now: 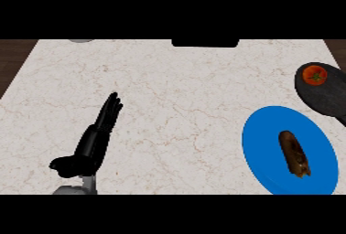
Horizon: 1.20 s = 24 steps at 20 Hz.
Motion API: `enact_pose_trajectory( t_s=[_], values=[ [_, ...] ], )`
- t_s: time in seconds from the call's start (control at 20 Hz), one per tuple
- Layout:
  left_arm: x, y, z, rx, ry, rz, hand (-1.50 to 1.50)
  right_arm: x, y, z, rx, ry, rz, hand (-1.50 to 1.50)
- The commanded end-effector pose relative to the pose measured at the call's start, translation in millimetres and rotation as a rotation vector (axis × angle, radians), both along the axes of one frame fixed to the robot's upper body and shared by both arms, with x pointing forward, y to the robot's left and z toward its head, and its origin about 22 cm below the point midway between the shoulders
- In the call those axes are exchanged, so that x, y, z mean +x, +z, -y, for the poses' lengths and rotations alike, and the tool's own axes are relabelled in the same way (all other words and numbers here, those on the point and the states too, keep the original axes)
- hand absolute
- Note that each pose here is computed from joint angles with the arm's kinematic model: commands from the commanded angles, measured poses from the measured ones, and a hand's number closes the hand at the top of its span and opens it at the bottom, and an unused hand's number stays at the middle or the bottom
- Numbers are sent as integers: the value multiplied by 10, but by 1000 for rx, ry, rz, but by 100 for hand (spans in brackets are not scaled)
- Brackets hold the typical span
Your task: Pick the tomato from the plate and place it in the pan
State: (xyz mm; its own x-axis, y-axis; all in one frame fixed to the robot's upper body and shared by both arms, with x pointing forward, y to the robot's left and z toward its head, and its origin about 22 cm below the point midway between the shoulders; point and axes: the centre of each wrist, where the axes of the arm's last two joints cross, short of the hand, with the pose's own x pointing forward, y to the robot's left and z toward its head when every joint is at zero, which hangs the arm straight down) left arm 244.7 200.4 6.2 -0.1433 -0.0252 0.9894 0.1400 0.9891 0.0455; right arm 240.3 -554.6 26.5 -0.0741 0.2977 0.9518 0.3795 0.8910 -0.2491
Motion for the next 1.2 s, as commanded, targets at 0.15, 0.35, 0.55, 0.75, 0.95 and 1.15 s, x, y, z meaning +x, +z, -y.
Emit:
enact_pose_trajectory(
  t_s=[0.15,0.35,0.55,0.75,0.95,1.15],
  values=[
    [129,38,51,14,2,-4,0,-218,-223,-6,-23,44,-7,-150],
    [-21,-47,119,-4,0,-6,0,-184,-218,-25,-38,45,-4,-150],
    [84,131,-122,-5,3,-17,0,-383,-29,202,-65,27,-22,-150],
    [115,3,-126,8,8,-12,0,-343,-99,139,-94,28,-63,-150],
    [141,7,78,-4,25,-4,0,-333,-57,159,-125,21,-66,-150],
    [43,3,155,-4,7,-13,0,-254,-152,53,-194,-3,-48,-150]
  ],
)
